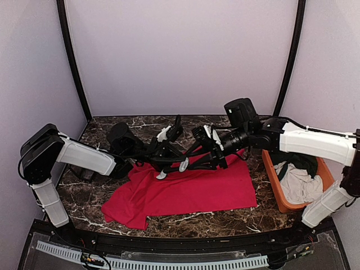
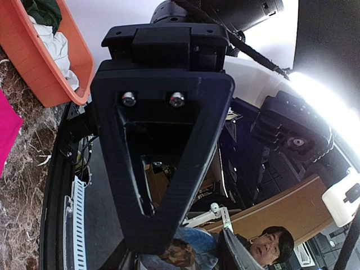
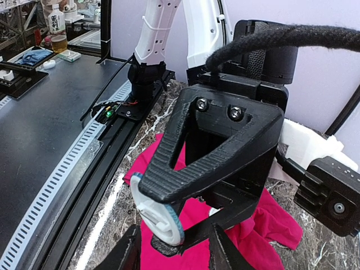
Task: Pin the brooch onto the clothing
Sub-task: Pass from the left arm to the right
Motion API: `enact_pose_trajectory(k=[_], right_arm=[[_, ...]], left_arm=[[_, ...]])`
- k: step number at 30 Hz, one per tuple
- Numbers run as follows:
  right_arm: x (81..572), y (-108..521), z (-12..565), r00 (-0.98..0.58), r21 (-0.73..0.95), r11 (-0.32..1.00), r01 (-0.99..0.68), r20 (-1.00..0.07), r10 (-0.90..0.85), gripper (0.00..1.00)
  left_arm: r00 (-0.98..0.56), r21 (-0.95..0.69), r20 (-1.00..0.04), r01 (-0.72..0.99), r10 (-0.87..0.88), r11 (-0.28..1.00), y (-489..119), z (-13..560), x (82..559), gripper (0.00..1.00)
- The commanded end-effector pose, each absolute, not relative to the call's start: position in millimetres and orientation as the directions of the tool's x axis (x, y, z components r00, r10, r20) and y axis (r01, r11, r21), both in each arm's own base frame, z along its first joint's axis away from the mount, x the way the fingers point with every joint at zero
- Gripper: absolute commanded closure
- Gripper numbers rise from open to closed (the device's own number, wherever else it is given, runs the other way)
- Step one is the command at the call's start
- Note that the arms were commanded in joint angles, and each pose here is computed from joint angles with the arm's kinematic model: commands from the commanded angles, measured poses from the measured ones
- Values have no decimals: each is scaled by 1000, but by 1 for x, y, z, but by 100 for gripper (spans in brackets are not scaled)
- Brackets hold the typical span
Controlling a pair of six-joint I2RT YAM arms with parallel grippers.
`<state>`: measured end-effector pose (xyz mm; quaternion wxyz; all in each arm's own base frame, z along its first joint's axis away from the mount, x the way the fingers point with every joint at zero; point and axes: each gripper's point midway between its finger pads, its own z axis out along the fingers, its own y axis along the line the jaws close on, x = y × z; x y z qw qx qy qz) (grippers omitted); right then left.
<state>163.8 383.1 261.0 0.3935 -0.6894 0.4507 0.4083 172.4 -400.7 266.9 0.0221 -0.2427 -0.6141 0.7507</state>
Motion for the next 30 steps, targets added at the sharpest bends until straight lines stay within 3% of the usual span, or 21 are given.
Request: enact_pose_trajectory(k=[1,4,9,16,21,23,30], right_arm=[[161,387,268,252,-156,-321,-934,-926,-281,65],[160,387,266,240,-136,-339,-931,-927,-288,71],[155,385,264,231,-116,-364,-924,-929,-290,73],[146,384,269,208,-89,-403,-911,-942,-264,93],[140,383,274,192,-70,-430,-900,-950,-247,94],[140,383,274,188,-67,-434,-899,-951,-244,98],[137,382,273,159,-32,-443,-896,-954,-253,100]], left_arm=[[-761,-756,-607,465,228,-461,-380,318,145,68],[-760,-754,-609,467,228,-462,-380,318,144,68],[-760,-755,-609,468,227,-460,-379,317,143,68],[-763,-759,-605,464,229,-456,-379,315,144,68],[-765,-761,-602,463,229,-454,-379,313,144,67],[-765,-761,-602,464,228,-454,-379,313,144,67],[-764,-756,-607,470,219,-455,-376,315,142,53]])
